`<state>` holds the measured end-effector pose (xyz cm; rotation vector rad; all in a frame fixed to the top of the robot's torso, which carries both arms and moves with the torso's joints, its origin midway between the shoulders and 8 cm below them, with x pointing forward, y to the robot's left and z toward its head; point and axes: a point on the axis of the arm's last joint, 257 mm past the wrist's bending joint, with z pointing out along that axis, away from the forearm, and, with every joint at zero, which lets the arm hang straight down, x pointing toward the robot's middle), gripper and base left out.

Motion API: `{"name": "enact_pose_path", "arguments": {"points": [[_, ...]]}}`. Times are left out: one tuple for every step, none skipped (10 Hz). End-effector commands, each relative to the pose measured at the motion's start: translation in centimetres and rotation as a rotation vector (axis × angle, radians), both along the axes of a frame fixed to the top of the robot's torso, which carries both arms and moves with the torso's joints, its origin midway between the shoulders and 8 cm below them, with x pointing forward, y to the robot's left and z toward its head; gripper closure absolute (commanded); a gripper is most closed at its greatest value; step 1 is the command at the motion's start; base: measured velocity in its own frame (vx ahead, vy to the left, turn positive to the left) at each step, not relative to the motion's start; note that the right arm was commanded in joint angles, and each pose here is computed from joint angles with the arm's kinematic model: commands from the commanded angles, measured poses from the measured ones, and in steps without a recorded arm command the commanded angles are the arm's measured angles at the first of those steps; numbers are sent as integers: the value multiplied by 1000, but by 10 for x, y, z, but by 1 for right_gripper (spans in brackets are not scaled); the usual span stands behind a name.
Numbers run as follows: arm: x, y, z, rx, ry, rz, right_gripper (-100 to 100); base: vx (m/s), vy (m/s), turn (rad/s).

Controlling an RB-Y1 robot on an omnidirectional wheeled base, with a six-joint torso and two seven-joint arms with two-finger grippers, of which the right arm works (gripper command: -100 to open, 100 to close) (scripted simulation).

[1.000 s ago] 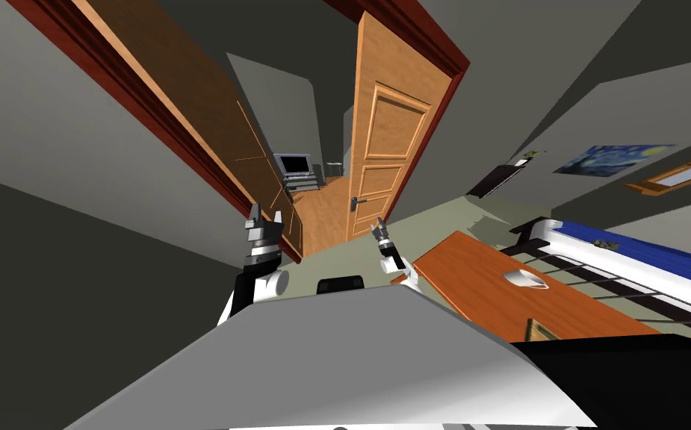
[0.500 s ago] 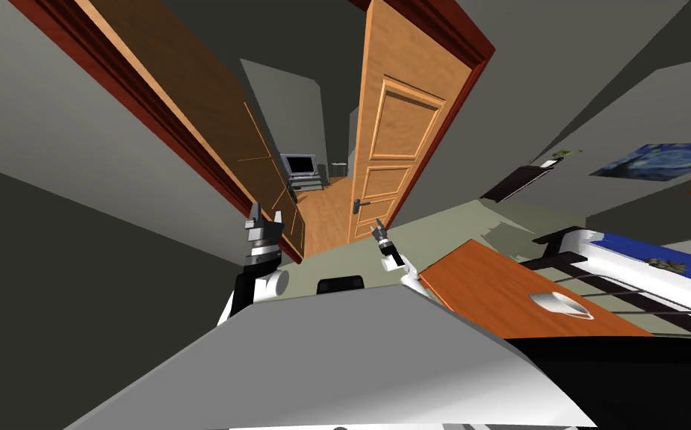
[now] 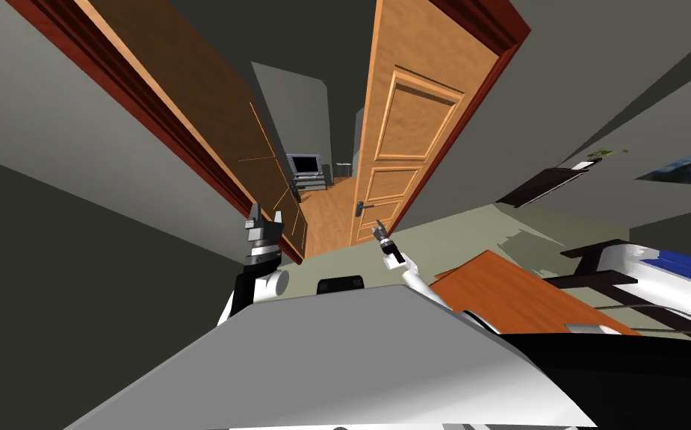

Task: Push the door open

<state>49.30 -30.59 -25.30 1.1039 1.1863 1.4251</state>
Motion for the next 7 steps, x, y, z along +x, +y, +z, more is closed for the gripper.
{"name": "enact_pose_path", "arguments": {"points": [[4,-7,-8,-10,18,0,-100,83,-50,95],[6,-12,-12,-17,29,-1,-100,77,-45,107],[8,-16,-16,-24,39,-3,-100,88,-48,93],[10,-21,-19,-30,48,-5,-100,85,-52,81],[11,-25,-22,-36,57,-7,-100,81,-58,69],[13,-30,-25,-43,66,-9,-100,76,-53,82],[16,-39,-30,-53,80,-14,-100,115,-59,125]]}}
